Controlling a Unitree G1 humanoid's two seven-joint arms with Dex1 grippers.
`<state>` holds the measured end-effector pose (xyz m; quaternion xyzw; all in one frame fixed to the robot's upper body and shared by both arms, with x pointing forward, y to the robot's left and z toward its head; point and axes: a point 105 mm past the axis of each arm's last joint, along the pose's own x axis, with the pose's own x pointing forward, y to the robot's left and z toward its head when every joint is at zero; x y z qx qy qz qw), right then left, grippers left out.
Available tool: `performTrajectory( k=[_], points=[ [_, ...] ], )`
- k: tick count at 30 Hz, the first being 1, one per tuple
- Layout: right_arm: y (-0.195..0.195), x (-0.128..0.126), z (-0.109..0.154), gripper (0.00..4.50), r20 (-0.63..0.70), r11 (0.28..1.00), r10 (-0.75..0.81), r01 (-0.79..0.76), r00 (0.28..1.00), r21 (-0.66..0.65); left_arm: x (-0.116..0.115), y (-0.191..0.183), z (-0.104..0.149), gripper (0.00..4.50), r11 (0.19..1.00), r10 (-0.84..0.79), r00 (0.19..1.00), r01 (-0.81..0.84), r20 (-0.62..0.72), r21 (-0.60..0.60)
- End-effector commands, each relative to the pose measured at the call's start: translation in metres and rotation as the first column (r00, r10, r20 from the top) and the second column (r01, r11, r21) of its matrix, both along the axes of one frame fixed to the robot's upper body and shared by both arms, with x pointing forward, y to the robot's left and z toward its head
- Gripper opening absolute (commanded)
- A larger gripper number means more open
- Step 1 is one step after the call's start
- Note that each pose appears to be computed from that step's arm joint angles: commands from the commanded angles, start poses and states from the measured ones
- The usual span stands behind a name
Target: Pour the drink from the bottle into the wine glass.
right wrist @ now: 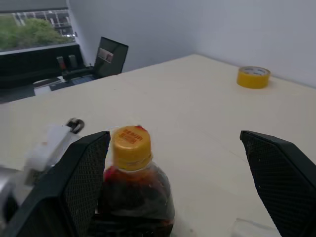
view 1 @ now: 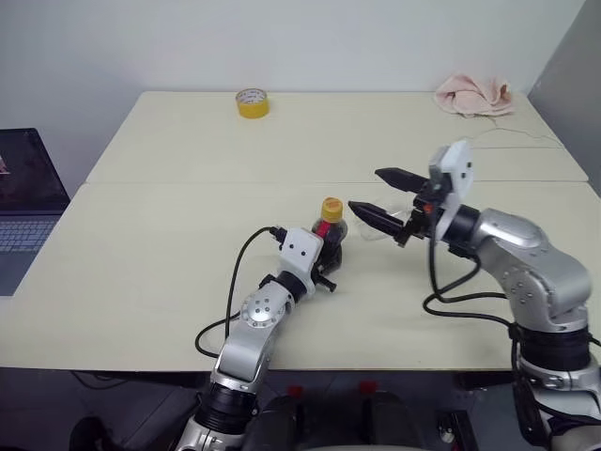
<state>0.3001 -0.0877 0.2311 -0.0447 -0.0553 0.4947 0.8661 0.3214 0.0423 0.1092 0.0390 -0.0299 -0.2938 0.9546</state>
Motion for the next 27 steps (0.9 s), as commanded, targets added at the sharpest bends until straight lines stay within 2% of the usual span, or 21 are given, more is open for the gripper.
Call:
performTrajectory(
  k=[1,4,9,20,27],
  points=[
    [0.012,-0.019,0.011,4.50,0.043,0.994,0.110,-0.111,0.993,0.012,-0.002,0.000,0.019,0.74,1.000,0.001,0.997,0.001,0.071,-0.027],
    [0.024,-0.015,0.019,4.50,0.068,0.994,0.097,-0.100,0.993,0.033,-0.002,0.000,0.020,0.74,1.000,0.000,0.997,0.002,0.071,-0.026],
    [0.040,0.011,0.016,4.50,0.095,0.999,-0.037,0.037,0.995,0.005,-0.002,-0.001,0.020,0.74,1.000,-0.004,0.997,0.006,0.072,-0.027],
    [0.074,0.017,0.007,4.50,0.094,1.000,-0.008,0.009,0.995,-0.005,-0.002,-0.002,0.020,0.74,1.000,-0.004,0.997,0.006,0.073,-0.026],
    [0.085,0.036,-0.001,4.50,0.059,0.998,-0.064,0.065,0.996,-0.015,-0.002,-0.003,0.019,0.72,1.000,-0.004,0.997,0.006,0.073,-0.025]
  ],
)
